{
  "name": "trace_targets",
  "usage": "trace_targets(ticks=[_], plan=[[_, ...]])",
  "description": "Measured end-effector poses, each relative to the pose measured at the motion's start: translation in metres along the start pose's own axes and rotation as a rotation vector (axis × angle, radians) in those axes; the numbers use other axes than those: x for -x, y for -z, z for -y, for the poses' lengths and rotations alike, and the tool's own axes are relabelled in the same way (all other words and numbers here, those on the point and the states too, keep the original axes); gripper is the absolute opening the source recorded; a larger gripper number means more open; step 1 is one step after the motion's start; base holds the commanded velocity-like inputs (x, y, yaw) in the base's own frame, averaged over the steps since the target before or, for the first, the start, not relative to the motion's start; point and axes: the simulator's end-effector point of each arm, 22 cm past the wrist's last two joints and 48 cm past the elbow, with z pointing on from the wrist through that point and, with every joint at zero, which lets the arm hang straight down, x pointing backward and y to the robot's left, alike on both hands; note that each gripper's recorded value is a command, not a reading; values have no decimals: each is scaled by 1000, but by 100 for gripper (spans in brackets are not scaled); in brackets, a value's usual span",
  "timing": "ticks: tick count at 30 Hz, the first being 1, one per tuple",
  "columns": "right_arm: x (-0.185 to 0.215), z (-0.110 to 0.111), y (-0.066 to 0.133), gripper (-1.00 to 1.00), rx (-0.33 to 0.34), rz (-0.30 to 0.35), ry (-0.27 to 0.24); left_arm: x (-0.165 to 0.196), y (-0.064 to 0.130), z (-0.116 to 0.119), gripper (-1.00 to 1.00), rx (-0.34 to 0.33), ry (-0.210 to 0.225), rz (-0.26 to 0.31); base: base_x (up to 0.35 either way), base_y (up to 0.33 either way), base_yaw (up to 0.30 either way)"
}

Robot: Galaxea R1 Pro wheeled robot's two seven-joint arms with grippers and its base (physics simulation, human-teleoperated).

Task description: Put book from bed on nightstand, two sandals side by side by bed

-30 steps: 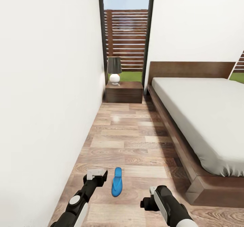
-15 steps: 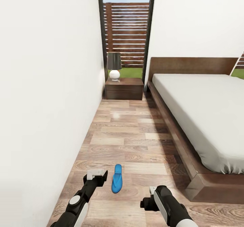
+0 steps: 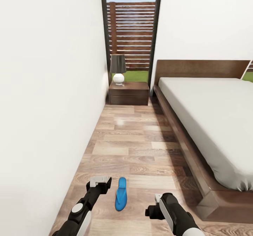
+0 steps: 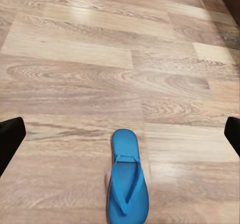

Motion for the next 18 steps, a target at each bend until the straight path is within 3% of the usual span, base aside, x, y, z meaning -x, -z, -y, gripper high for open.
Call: trace_targets(ticks=[5,18], plan=[[0,0,0,100,0,0,0,0,0,0,100,-1,0,2,98,43,0],[0,0,0,100,0,0,0,0,0,1,100,-1,0,1,229,147,0]])
